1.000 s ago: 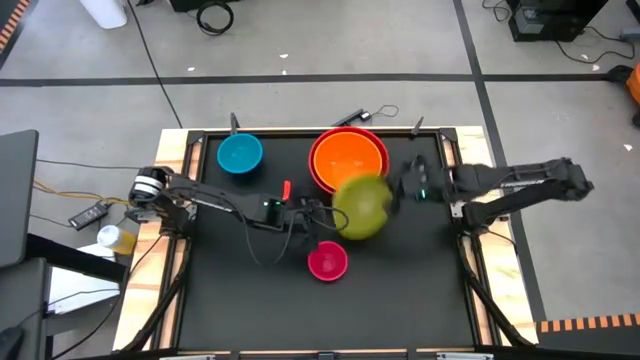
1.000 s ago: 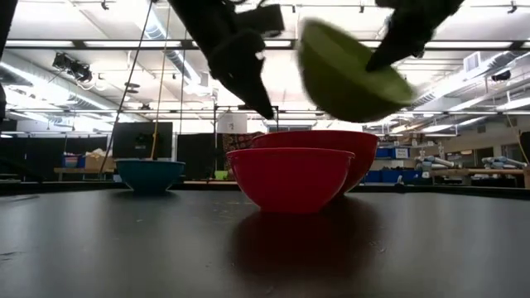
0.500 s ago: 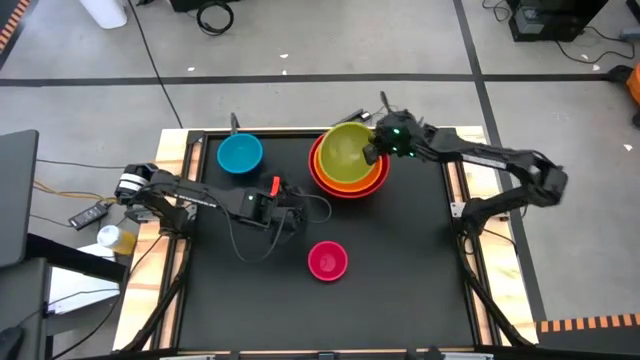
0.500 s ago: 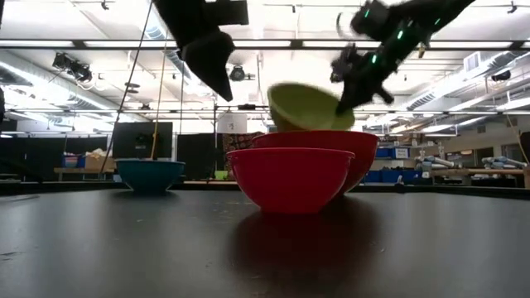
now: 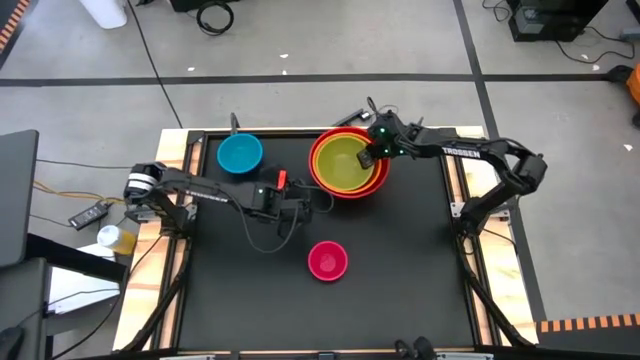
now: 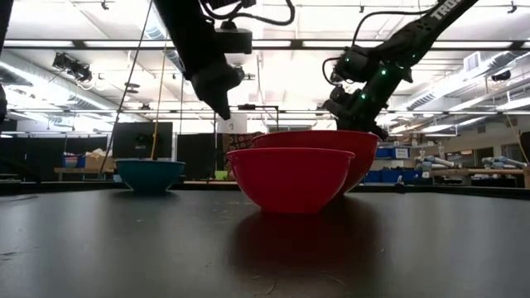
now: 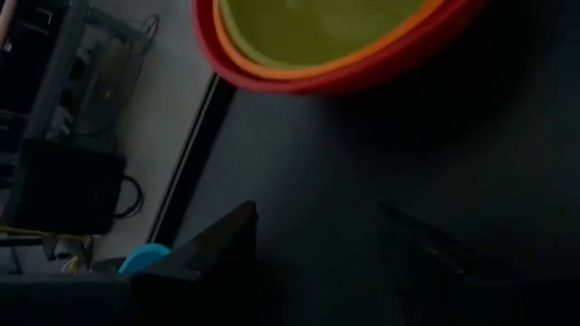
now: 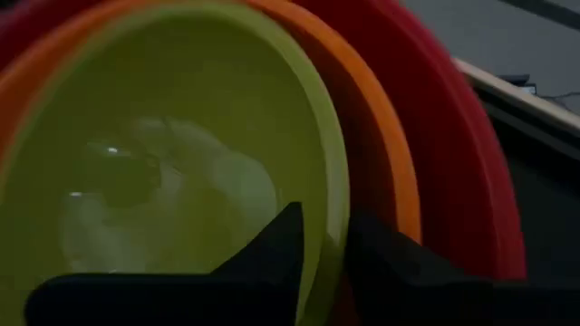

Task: Nest bowls inside each other
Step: Stack the green bowl on the orange bowl, then stack the blue bowl on the green bowl, then stack the pink bowl on the blue bowl

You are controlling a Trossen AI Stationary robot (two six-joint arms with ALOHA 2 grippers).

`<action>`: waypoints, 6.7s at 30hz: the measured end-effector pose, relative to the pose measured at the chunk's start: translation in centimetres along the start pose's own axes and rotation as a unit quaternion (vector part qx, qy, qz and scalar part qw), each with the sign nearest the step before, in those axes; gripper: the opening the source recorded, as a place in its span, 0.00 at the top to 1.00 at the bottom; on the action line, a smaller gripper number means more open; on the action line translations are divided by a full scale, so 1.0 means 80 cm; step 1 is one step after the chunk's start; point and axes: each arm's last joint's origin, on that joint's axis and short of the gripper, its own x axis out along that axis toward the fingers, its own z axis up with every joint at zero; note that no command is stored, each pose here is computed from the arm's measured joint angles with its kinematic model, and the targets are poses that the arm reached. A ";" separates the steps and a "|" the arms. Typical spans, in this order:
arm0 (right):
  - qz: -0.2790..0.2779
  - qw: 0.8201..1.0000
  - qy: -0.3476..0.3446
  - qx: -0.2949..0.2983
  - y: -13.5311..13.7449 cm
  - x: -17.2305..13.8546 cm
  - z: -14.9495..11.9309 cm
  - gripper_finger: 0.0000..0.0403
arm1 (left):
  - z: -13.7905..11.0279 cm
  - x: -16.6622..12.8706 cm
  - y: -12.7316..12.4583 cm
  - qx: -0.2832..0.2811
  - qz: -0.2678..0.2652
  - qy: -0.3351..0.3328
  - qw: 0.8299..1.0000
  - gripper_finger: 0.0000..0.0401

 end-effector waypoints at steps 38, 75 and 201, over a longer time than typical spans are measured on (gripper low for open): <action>0.074 0.936 -0.269 -0.214 0.116 -0.098 -0.089 0.64 | -0.003 0.075 0.057 -0.018 -0.067 0.113 0.991 0.57; 0.031 0.940 -0.258 -0.222 0.087 -0.077 -0.069 0.64 | -0.109 0.178 0.123 -0.083 -0.123 0.245 0.958 0.87; 0.082 0.979 -0.062 -0.178 0.074 -0.123 -0.030 0.54 | -0.026 0.009 -0.056 -0.044 -0.358 -0.181 0.915 0.57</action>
